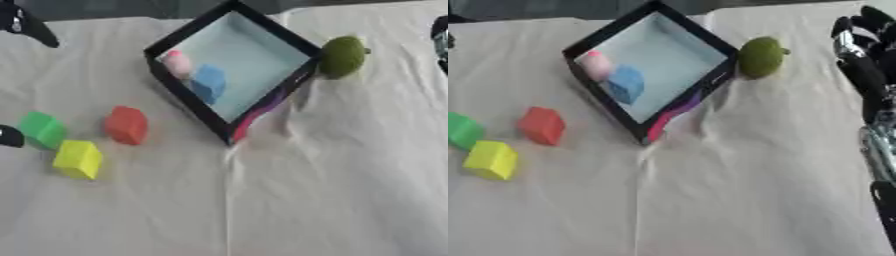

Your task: Pick up objects on the table and place them in the box.

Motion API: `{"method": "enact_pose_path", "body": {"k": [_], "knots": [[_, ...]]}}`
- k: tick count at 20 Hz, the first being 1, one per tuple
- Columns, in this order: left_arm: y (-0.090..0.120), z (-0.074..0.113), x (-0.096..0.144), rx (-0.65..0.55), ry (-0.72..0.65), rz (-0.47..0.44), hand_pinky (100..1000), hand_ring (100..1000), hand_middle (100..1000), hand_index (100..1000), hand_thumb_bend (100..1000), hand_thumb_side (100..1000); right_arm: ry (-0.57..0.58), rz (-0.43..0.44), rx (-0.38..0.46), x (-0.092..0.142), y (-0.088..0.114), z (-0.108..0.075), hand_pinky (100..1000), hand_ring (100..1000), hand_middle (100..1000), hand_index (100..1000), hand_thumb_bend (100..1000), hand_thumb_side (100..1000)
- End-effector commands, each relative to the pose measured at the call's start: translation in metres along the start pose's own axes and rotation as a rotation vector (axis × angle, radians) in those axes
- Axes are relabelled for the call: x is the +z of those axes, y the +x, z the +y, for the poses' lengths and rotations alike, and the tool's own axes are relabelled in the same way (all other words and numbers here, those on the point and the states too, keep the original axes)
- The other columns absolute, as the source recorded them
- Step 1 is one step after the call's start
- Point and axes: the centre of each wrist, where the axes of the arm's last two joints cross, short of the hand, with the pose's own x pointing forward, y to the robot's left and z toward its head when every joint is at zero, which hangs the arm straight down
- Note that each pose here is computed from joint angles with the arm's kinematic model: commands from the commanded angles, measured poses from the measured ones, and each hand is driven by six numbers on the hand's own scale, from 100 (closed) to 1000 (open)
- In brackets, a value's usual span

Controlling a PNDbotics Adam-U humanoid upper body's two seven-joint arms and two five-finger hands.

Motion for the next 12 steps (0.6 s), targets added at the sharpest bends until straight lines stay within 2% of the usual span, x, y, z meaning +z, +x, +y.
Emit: {"method": "enact_pose_path", "body": {"k": [1,5,12], "knots": [[-0.004,0.007,0.007,-0.050,-0.029,0.034,896,922,821,862,783,165,0.001,-0.026,0.019,-0.005,0.007,-0.006,878,799,813,878,235,408],[-0.011,0.002,0.002,-0.068,-0.065,0.046,878,906,809,846,778,101,0.005,-0.025,0.017,-0.005,0.007,-0.005,878,799,813,878,236,408],[-0.031,-0.010,-0.013,-0.071,-0.072,0.094,866,892,798,831,678,100,0.014,-0.024,0.014,-0.004,0.007,-0.003,880,798,814,878,226,415]]}}
